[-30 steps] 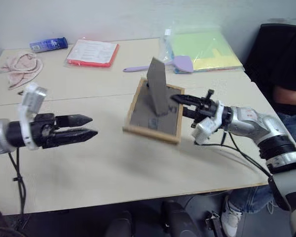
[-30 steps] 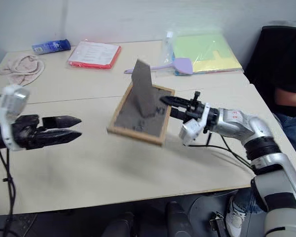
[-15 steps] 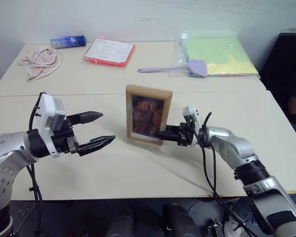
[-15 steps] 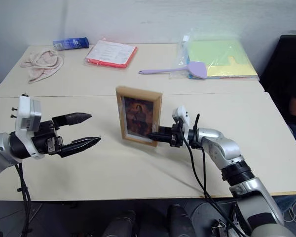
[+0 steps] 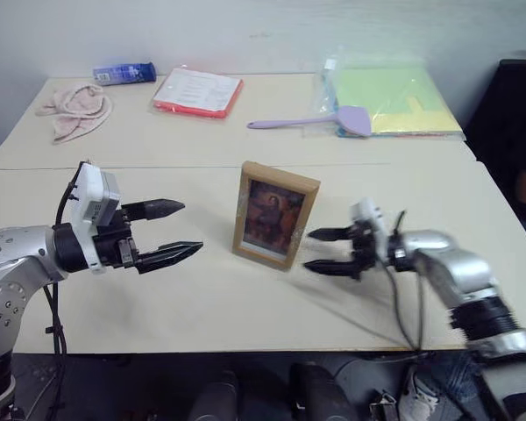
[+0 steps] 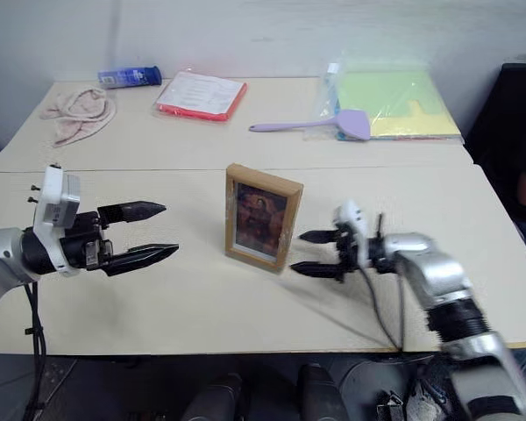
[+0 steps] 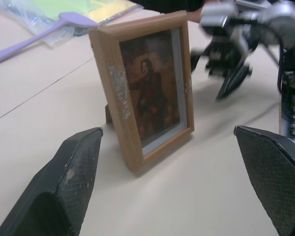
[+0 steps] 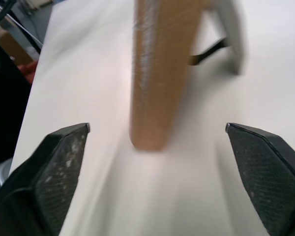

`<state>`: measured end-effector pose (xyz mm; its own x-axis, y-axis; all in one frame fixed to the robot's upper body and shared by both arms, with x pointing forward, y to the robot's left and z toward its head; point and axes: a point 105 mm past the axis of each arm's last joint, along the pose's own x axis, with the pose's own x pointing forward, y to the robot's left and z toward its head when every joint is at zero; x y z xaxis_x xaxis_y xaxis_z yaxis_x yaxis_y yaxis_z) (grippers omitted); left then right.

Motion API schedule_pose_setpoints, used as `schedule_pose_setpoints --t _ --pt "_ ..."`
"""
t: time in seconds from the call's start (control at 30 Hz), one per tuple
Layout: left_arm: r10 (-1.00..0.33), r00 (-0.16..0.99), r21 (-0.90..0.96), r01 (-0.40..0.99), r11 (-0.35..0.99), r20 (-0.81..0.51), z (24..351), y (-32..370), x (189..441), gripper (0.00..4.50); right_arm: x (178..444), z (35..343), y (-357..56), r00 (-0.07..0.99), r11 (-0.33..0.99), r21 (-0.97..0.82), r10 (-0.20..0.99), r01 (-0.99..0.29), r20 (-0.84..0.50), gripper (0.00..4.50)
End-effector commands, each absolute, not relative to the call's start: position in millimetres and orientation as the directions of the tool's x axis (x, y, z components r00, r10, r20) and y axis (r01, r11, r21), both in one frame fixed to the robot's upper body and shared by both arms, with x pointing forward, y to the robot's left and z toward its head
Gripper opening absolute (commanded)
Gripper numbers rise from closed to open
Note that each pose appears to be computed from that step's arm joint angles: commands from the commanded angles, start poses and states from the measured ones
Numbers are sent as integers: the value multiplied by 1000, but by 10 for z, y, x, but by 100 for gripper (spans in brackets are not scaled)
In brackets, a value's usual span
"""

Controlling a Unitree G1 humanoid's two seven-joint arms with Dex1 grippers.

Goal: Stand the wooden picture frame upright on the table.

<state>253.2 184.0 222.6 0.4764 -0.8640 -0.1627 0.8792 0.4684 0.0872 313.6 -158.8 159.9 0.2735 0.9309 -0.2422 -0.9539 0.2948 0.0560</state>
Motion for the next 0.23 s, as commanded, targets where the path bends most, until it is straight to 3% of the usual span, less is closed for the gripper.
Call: schedule_pose_setpoints --t 0.03,0.13,0.23 --pt "-860 481 135 876 463 -173 2333 1953 2522 450 2803 2165 -1829 167 181 55 966 -982 -199 446" --pt "-858 491 130 870 475 -150 2404 2013 2541 450 2616 2292 -1853 104 125 94 973 -988 -204 446" --pt "-852 501 148 864 482 -153 2400 2010 2565 450 2618 2260 -1818 121 139 78 972 -987 -202 446"
